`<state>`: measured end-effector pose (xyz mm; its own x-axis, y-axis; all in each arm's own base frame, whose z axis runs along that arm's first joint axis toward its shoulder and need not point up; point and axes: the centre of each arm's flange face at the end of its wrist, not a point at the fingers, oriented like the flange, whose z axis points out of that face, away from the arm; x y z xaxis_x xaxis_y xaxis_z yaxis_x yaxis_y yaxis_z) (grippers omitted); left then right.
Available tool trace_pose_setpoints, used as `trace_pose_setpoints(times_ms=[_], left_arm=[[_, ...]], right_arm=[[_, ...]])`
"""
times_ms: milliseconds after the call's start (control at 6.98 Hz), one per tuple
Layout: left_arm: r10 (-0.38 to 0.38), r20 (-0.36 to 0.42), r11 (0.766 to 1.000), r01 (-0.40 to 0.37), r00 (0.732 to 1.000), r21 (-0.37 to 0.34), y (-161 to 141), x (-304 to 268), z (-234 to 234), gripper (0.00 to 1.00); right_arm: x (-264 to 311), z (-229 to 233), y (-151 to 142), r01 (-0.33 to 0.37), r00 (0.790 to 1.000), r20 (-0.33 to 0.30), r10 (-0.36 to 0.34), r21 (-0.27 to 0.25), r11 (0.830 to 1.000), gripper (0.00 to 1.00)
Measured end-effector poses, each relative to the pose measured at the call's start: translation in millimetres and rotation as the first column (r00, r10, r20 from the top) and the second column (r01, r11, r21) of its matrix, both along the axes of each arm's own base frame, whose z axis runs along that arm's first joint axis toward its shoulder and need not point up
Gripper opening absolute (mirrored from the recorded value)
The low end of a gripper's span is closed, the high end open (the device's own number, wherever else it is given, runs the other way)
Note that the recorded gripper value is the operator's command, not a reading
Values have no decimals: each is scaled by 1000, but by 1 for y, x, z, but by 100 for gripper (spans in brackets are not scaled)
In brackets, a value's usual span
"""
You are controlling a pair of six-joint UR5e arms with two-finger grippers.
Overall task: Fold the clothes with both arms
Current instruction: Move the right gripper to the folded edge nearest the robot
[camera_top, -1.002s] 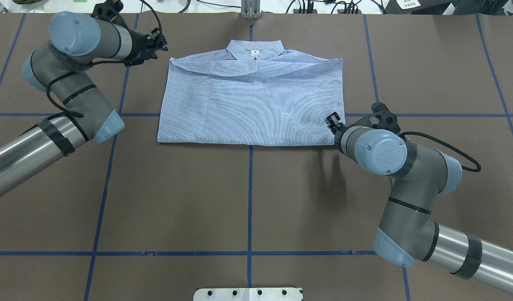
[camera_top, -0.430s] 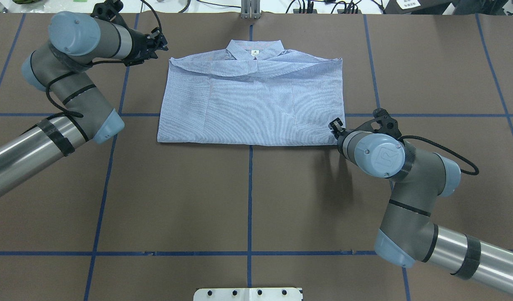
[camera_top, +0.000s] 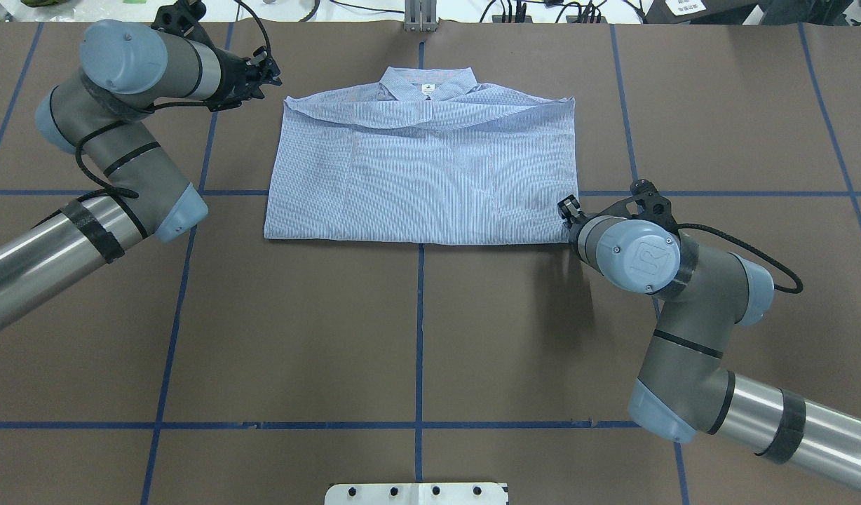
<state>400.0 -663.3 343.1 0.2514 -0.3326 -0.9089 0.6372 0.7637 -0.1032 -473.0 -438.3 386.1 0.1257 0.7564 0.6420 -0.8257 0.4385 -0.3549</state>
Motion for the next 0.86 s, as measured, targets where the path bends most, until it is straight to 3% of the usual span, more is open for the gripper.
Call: trace_pose_setpoints(times_ms=[286,573,716,859], left_arm=[[-1,0,1000,1,1000,-2,0,0,1,46],[-1,-5,1000,1,1000,0,1,-1,-1,46],[0,-12,1000,0,1000,7,3,-2,-6,46],[7,-24,1000,-7,1000,16,9,-5,-10,46]], right_arm=[[1,-4,-1,-15,1000,20,16,-11,1000,0],[24,-27,17,21,997,74,-19,-25,999,0],[51,-43,41,77,991,115,-70,-54,996,0],[75,-62,77,187,971,171,-167,-107,977,0]])
